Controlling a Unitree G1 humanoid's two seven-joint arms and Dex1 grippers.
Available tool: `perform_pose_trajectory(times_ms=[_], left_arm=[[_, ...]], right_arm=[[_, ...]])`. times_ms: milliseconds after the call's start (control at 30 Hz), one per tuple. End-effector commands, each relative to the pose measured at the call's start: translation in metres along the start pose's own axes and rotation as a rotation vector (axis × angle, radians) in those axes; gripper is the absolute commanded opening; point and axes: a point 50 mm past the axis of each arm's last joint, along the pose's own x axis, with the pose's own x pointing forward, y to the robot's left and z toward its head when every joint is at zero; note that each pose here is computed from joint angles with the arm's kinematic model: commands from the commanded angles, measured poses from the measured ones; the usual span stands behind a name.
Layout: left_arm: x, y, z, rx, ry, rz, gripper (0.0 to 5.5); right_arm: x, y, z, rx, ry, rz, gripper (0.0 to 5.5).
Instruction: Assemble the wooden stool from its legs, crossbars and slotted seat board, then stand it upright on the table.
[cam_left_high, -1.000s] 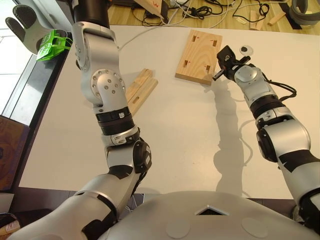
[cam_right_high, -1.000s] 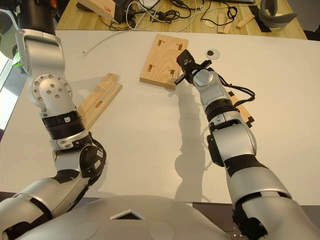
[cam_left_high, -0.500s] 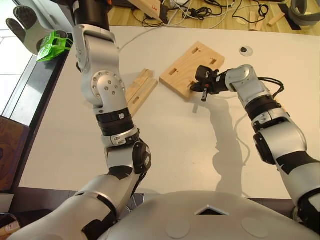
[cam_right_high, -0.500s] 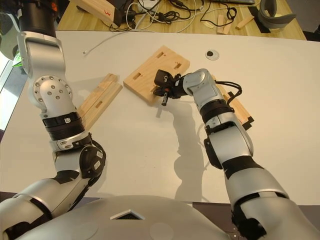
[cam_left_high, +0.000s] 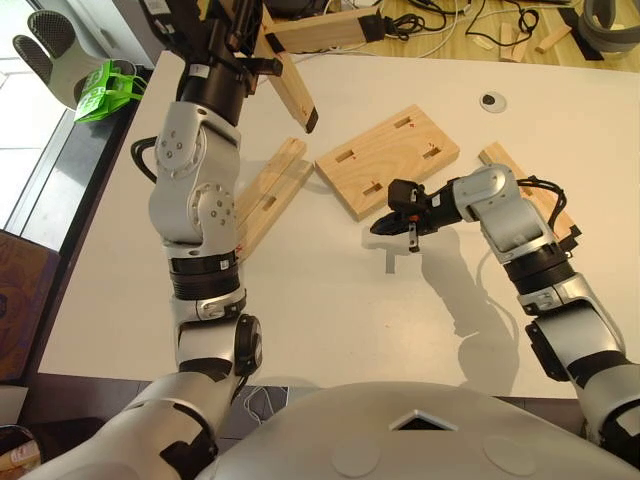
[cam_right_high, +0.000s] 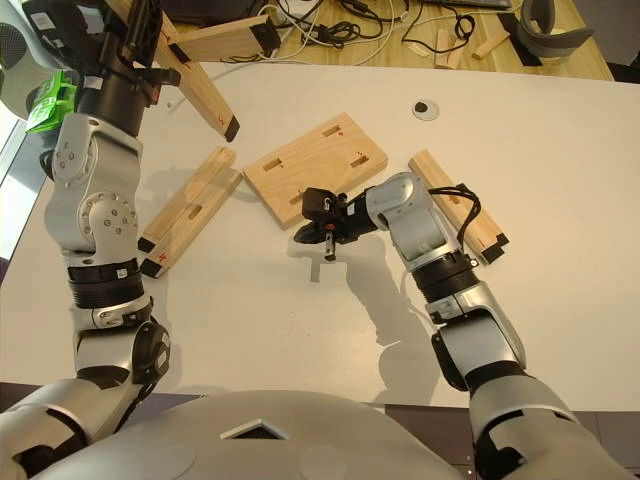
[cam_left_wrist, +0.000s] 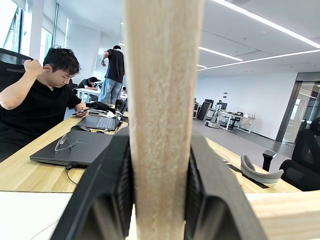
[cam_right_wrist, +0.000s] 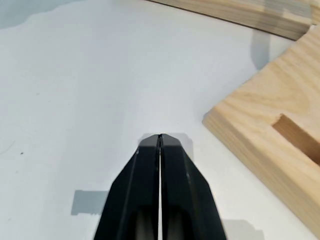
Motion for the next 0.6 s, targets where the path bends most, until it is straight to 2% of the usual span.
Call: perform_pose_trajectory(times_ms=[33, 167, 300, 433, 600], left_arm=[[0.003, -0.006, -0.004, -0.077, -0.051, -0.027, 1.04], [0.013, -0.028, -0.026, -0.119, -0.036, -0.151, 1.04], [0.012, -0.03, -0.054, -0.097, 0.029, -0.195, 1.04], [0.018, -0.023, -0.06, 0.019, 0.017, -0.218, 1.03], [0.023, -0.028, -0.067, 0.1, -0.007, -0.278, 1.03]], right_arm=[[-0.015, 0.009, -0.002, -0.005, 0.016, 0.015, 0.0], [-0.026, 0.01, -0.001, 0.028, -0.017, -0.02, 0.0], [-0.037, 0.019, 0.011, 0.065, -0.131, 0.007, 0.0], [-0.052, 0.029, 0.009, 0.122, -0.182, -0.002, 0.0], [-0.05, 0.034, 0.005, 0.162, -0.195, -0.014, 0.0]])
